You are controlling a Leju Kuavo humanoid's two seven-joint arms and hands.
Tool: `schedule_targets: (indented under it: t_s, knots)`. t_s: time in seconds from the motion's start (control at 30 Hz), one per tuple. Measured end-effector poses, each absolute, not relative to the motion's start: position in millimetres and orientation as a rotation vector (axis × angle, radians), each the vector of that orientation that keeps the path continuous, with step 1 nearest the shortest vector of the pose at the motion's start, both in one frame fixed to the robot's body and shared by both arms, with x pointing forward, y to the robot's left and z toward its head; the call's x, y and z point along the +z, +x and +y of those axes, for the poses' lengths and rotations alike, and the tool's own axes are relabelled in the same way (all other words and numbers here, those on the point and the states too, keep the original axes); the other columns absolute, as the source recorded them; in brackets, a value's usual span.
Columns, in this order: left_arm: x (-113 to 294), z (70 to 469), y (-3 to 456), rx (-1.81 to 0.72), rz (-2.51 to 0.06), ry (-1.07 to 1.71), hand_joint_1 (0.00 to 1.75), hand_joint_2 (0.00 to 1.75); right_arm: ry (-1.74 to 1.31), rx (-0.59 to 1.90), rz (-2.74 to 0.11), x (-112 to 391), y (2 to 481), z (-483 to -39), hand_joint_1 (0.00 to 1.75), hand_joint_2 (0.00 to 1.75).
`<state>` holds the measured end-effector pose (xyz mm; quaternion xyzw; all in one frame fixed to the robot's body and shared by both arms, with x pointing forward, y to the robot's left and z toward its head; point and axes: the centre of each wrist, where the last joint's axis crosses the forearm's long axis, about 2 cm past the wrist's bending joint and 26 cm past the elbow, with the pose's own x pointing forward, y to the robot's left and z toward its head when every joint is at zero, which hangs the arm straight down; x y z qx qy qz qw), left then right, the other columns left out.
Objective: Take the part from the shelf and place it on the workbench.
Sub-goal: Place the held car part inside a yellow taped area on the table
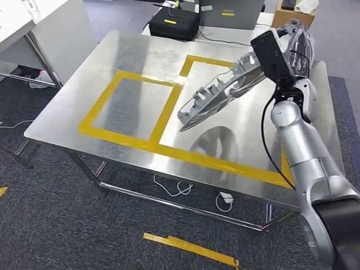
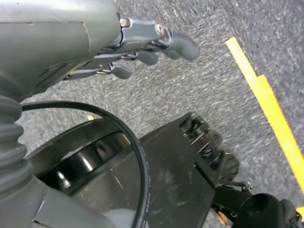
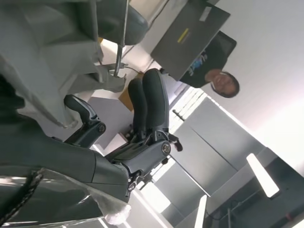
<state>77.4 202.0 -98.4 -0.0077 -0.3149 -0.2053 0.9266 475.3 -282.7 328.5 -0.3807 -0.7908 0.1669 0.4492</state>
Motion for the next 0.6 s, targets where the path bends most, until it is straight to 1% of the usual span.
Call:
schedule_targets:
  t_s: [0.33, 0.6]
  knots:
    - [-98.8, 203.5, 76.7, -0.421, -0.645, -0.014, 0.0, 1.75, -0.938, 0.44, -1.94, 323.8, 477.4, -275.9, 1.75, 1.75]
    - [-99.0, 204.5, 76.8, -0.422, -0.638, -0.01, 0.0, 1.75, -1.013, 0.443, -1.931, 328.2, 481.5, -276.5, 1.75, 1.75]
